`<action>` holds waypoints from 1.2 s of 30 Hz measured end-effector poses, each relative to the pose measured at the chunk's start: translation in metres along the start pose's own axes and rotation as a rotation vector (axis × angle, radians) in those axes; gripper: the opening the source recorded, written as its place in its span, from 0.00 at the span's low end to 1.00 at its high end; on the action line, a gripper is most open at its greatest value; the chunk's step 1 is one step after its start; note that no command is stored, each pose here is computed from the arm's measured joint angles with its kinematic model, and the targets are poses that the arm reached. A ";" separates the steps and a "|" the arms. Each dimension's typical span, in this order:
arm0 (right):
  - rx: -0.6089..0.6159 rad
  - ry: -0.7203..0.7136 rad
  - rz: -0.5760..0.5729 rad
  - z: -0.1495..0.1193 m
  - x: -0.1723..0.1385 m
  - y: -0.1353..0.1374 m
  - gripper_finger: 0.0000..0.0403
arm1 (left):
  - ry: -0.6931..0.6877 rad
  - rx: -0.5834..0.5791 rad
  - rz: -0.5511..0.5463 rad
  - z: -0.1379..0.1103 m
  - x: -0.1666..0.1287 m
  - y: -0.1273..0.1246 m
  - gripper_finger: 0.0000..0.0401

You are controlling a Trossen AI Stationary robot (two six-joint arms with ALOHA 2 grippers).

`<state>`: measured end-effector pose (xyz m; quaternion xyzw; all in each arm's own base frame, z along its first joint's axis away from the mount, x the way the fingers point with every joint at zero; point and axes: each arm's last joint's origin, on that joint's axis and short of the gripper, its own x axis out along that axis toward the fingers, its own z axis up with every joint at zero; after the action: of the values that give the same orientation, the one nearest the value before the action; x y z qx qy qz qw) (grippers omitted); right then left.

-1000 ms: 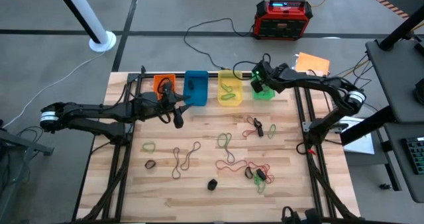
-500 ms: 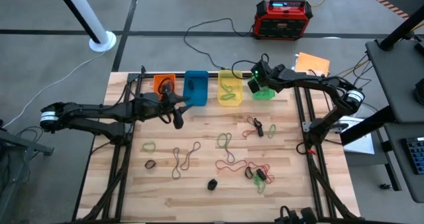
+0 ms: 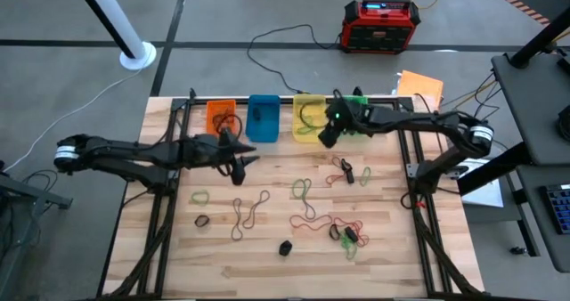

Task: Sort rubber bands into baskets
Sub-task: Put the red rubber band into the orange bin

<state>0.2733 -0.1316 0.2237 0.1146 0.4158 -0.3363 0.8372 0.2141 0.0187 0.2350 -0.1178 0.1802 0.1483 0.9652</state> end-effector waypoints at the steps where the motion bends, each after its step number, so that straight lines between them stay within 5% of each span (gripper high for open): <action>1: -0.033 -0.012 0.020 -0.001 -0.005 0.008 0.38 | 0.011 -0.010 -0.025 -0.002 -0.001 -0.005 0.33; 9: -0.192 -0.095 0.111 -0.008 -0.037 0.049 0.35 | 0.114 -0.105 -0.184 -0.022 -0.012 -0.047 0.33; 19: -0.212 -0.203 0.157 -0.020 -0.064 0.047 0.36 | 0.281 -0.257 -0.092 -0.052 0.007 -0.079 0.33; 30: -0.203 -0.238 0.183 -0.038 -0.057 0.046 0.40 | 0.666 -0.317 0.326 -0.071 0.056 -0.103 0.33; 36: -0.228 -0.243 0.180 -0.038 -0.057 0.046 0.41 | 0.748 -0.273 0.397 -0.078 0.086 -0.113 0.33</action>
<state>0.2556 -0.0531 0.2398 0.0143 0.3354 -0.2223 0.9154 0.3037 -0.0872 0.1511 -0.2529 0.5148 0.3004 0.7621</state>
